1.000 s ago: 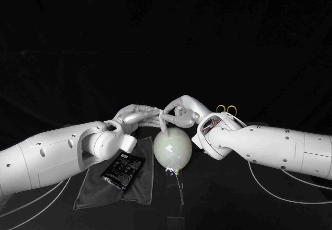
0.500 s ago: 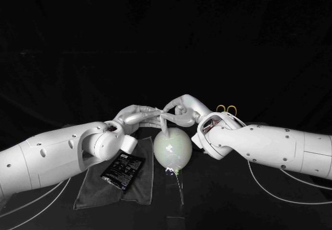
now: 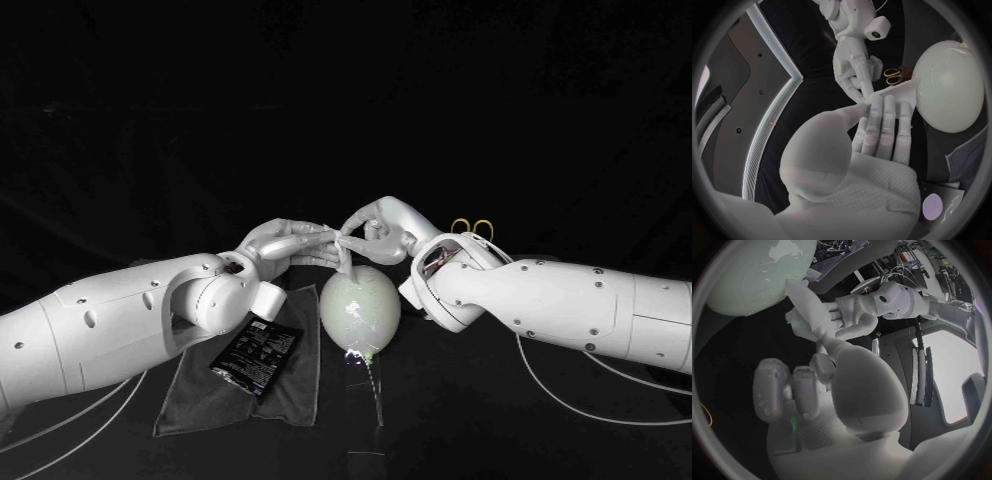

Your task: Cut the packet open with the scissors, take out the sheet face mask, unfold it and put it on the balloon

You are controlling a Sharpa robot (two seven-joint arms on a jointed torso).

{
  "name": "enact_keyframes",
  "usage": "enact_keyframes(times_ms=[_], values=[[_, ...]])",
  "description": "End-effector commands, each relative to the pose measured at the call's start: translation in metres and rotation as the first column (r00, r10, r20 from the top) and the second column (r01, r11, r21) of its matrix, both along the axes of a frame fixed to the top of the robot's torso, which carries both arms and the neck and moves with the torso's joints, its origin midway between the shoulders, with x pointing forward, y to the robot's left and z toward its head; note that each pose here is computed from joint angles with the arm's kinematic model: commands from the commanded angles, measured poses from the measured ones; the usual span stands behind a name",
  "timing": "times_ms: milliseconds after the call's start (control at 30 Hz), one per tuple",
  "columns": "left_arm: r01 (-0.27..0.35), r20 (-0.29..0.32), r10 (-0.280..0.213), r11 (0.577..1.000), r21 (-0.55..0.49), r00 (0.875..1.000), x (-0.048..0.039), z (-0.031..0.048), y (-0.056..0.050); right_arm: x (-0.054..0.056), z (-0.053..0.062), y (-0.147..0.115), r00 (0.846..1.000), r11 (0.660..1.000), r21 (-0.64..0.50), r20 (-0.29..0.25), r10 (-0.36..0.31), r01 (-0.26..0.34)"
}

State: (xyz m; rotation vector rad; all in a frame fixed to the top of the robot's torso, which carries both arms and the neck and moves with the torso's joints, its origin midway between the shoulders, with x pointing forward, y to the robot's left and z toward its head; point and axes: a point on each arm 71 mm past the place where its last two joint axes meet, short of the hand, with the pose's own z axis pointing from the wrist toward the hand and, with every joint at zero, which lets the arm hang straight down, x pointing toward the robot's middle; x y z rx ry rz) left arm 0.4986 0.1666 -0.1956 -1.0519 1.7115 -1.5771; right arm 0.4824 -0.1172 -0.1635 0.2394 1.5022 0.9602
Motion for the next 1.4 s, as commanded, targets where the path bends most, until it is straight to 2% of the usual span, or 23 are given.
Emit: enact_keyframes(times_ms=[33,700,1067,1400], values=[[0.029,0.011,-0.029,1.0,-0.013,1.0,-0.0013,0.0026,-0.005,-0.002,0.001,0.004,0.999,0.999,-0.009,0.018,0.035,-0.035],[0.017,0.015,-0.017,1.0,0.002,1.0,0.0001,0.002,-0.002,-0.003,0.005,-0.005,0.999,1.0,0.017,0.055,0.001,-0.002],[0.02,0.023,-0.02,1.0,0.014,1.0,0.0,0.002,-0.001,0.0,0.003,-0.013,0.998,0.999,0.016,0.038,-0.041,0.04],[0.023,0.024,-0.023,1.0,0.015,0.999,-0.0002,0.002,-0.001,0.0,0.002,-0.014,0.999,0.999,0.013,0.026,-0.044,0.043]])
